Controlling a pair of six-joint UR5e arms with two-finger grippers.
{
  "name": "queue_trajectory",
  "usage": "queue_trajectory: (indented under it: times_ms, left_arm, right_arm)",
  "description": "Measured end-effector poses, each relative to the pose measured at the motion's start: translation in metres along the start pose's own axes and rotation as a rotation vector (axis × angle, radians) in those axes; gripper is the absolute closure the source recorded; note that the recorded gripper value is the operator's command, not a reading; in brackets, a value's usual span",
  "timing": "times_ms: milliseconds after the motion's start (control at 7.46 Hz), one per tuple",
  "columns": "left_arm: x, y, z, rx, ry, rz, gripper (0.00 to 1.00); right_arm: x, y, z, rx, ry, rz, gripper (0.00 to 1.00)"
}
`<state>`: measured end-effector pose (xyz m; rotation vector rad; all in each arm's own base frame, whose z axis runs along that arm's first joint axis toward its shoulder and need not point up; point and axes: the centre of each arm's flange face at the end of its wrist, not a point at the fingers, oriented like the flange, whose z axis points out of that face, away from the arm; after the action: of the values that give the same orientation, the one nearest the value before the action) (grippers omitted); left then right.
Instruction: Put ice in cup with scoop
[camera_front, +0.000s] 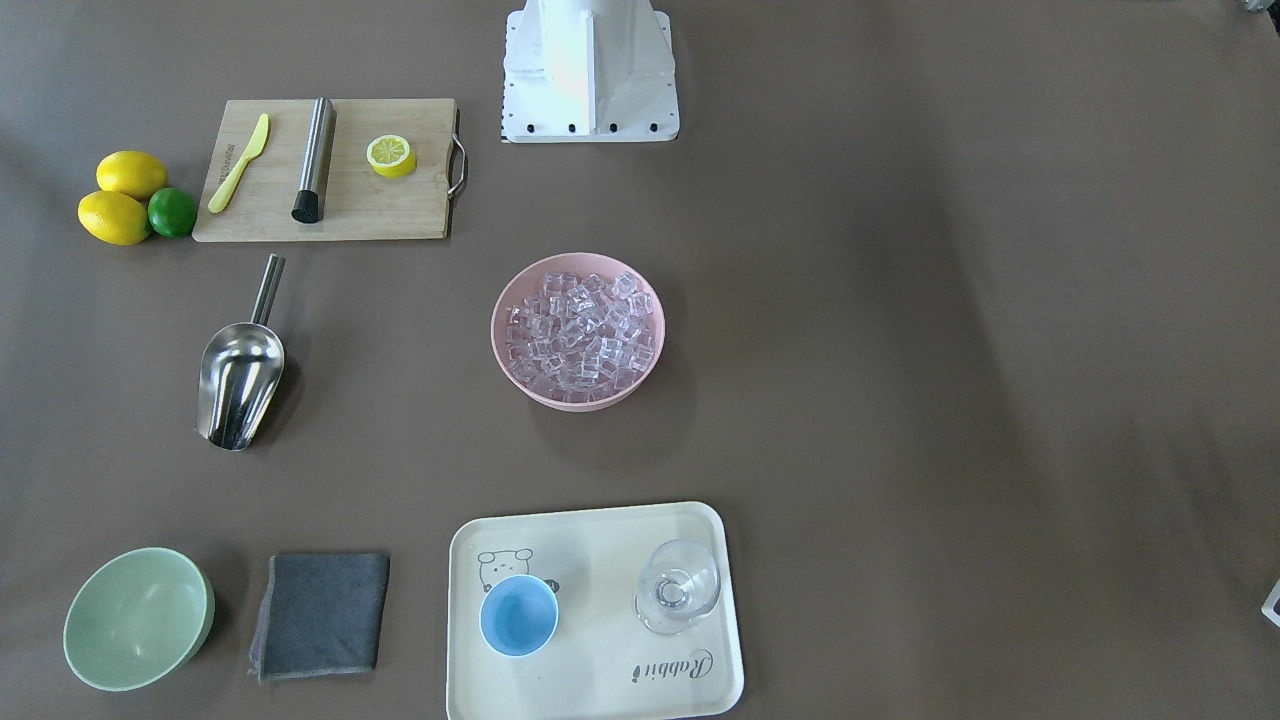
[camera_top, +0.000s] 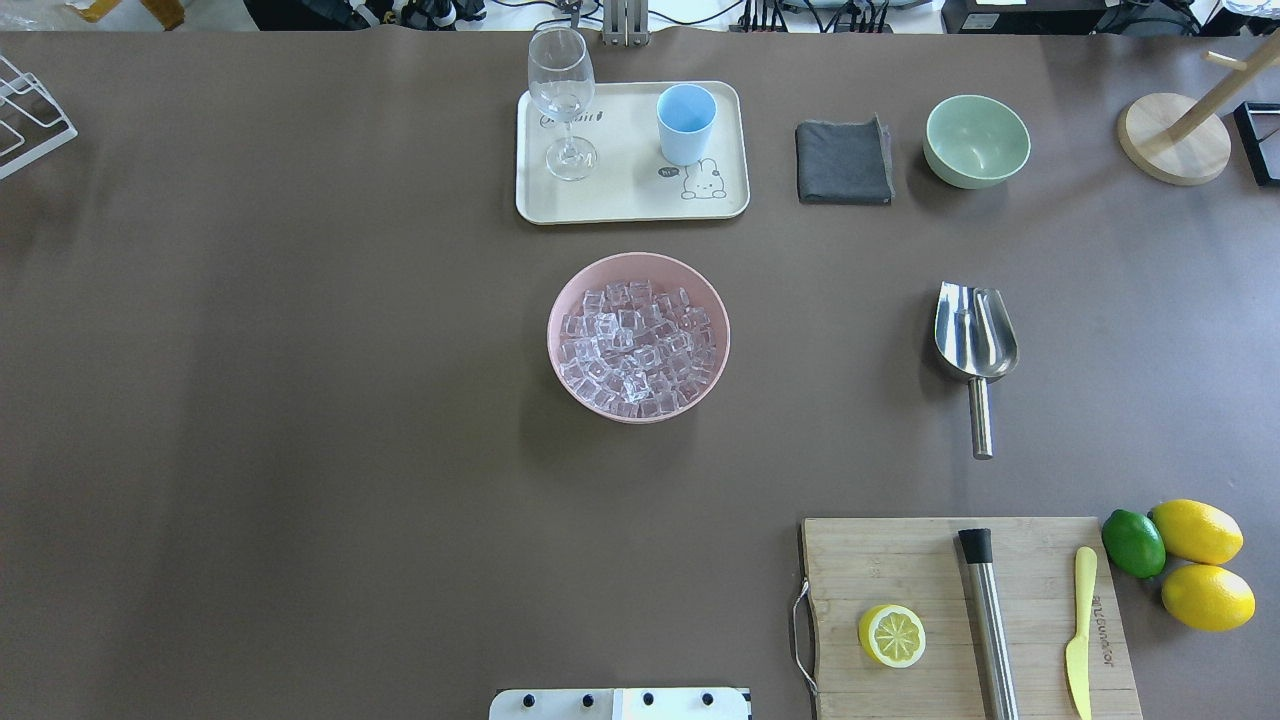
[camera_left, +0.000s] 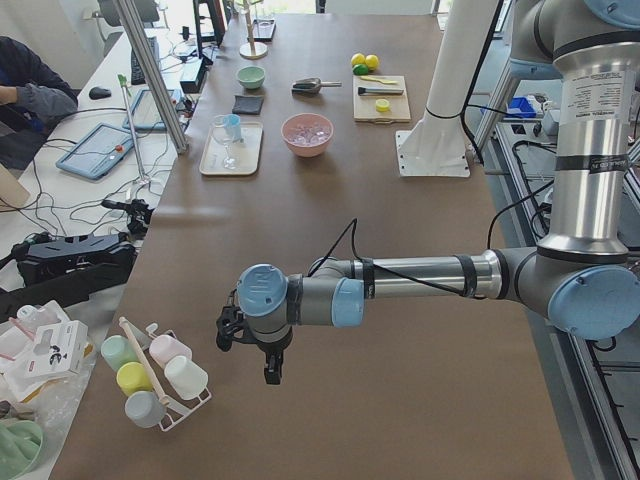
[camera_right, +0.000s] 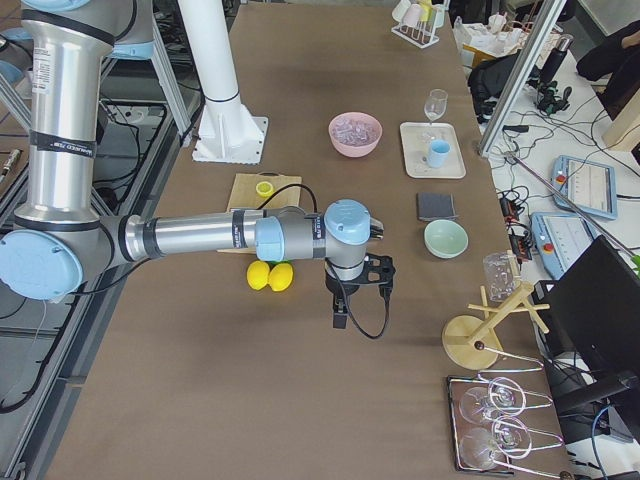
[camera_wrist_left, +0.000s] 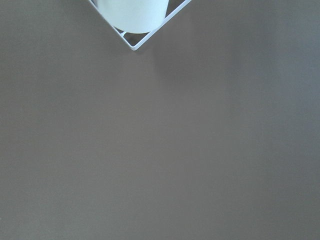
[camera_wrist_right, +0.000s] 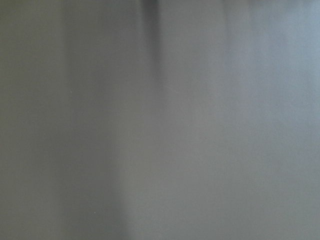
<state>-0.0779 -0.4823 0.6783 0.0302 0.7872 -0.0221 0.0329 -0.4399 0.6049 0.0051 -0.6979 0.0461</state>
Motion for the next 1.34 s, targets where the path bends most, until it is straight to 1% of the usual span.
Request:
queue_trajectory:
  times_ms: [268,402,536,670,804,939,1073,1207,1341]
  left_arm:
    - [0.027,-0.006,-0.014,0.028,0.005,0.053,0.03]
    - [0.055,-0.01,-0.019,0.038,0.013,0.108,0.03]
    - [0.085,-0.013,-0.022,0.043,0.043,0.166,0.03]
    - [0.112,-0.014,-0.02,0.039,0.076,0.22,0.03]
    - [0.148,-0.016,-0.015,0.041,0.106,0.305,0.03]
    - [0.193,-0.016,-0.001,0.048,0.137,0.43,0.03]
    - [0.234,-0.014,0.014,0.069,0.164,0.559,0.03]
    - [0.28,-0.015,0.028,0.104,0.175,0.689,0.03]
    - [0.328,-0.02,0.037,0.142,0.162,0.781,0.03]
  right_arm:
    - [-0.003,0.005,-0.004,0.006,-0.002,-0.004,0.0]
    - [-0.007,0.005,-0.009,0.013,-0.008,0.009,0.0]
    - [-0.02,0.003,-0.015,0.02,-0.04,0.037,0.0]
    - [-0.038,0.001,-0.018,0.015,-0.081,0.079,0.0]
    - [-0.06,-0.005,-0.018,0.009,-0.107,0.086,0.0]
    - [-0.085,-0.011,-0.014,0.004,-0.125,0.079,0.0]
    - [-0.114,-0.014,-0.006,0.004,-0.143,0.085,0.0]
    - [-0.152,-0.017,0.003,0.005,-0.17,0.109,0.0]
    - [-0.193,-0.016,0.012,-0.006,-0.194,0.135,0.0]
